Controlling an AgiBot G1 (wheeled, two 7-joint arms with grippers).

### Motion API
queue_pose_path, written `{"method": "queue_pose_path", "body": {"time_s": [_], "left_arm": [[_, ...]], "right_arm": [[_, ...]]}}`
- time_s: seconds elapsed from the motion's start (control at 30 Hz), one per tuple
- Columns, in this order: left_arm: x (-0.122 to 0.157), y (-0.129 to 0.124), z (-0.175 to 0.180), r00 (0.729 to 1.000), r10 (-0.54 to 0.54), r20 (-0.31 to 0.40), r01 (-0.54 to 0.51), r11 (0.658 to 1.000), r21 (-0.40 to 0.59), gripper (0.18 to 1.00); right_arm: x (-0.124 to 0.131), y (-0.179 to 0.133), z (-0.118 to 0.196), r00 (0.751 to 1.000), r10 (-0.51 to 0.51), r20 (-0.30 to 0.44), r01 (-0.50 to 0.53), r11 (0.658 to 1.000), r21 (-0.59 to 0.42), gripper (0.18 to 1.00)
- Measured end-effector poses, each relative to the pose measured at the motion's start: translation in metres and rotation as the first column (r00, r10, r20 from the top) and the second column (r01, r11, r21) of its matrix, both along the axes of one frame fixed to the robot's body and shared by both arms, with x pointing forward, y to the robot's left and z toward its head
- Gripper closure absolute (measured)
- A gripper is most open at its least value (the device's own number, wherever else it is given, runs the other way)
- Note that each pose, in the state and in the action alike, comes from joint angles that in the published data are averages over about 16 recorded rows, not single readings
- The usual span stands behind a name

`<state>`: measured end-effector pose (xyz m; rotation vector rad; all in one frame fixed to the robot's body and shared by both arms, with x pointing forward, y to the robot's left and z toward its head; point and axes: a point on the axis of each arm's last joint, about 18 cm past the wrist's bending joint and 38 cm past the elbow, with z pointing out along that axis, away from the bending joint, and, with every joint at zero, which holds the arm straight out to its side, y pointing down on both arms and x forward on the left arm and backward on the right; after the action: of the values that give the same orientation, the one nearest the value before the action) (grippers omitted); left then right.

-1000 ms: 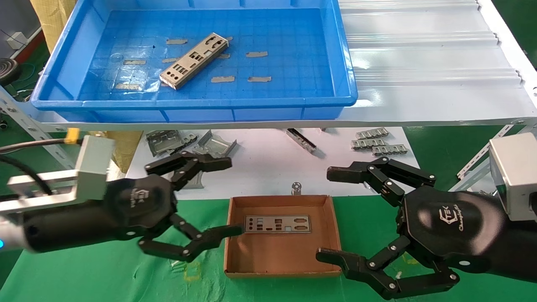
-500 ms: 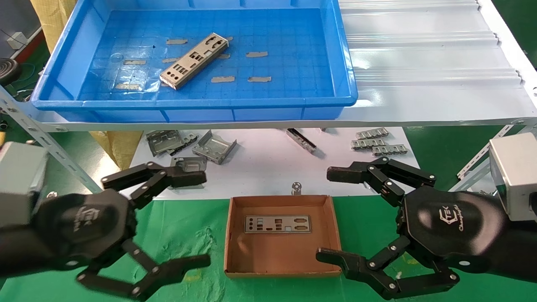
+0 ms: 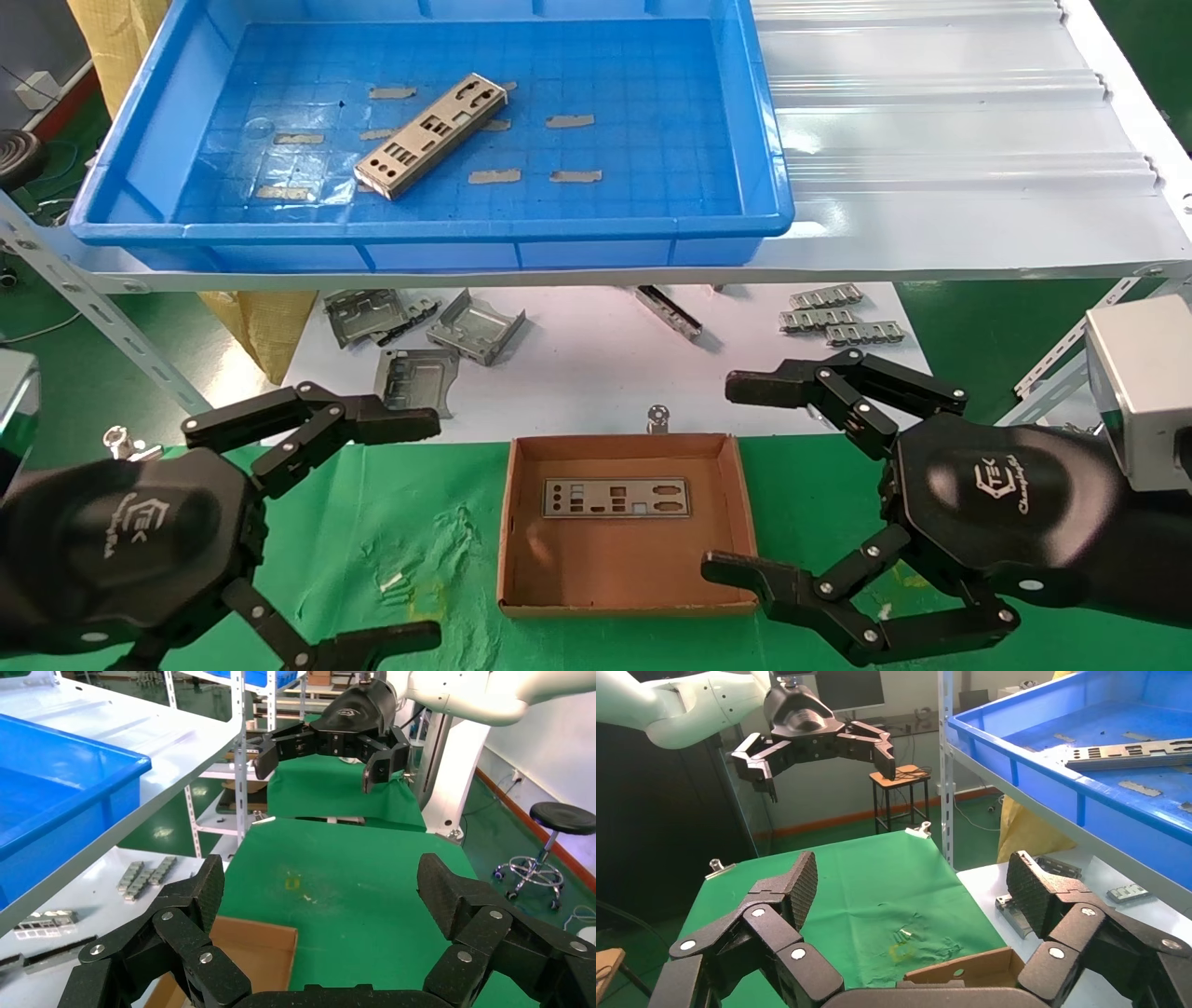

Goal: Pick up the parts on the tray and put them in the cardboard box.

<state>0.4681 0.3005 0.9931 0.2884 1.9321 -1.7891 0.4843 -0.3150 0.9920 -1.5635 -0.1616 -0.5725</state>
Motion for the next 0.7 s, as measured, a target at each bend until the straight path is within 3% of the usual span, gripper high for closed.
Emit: {"method": "queue_pose_path", "body": {"time_s": [0.7], "left_arm": [[0.0061, -0.0004, -0.0007, 1.0, 0.003, -0.004, -0.003, 1.0, -0.01, 0.184]], "right_arm": [[0.0, 0.0, 0.0, 1.0, 0.0, 0.0, 0.0, 1.0, 0.0, 0.178]]}}
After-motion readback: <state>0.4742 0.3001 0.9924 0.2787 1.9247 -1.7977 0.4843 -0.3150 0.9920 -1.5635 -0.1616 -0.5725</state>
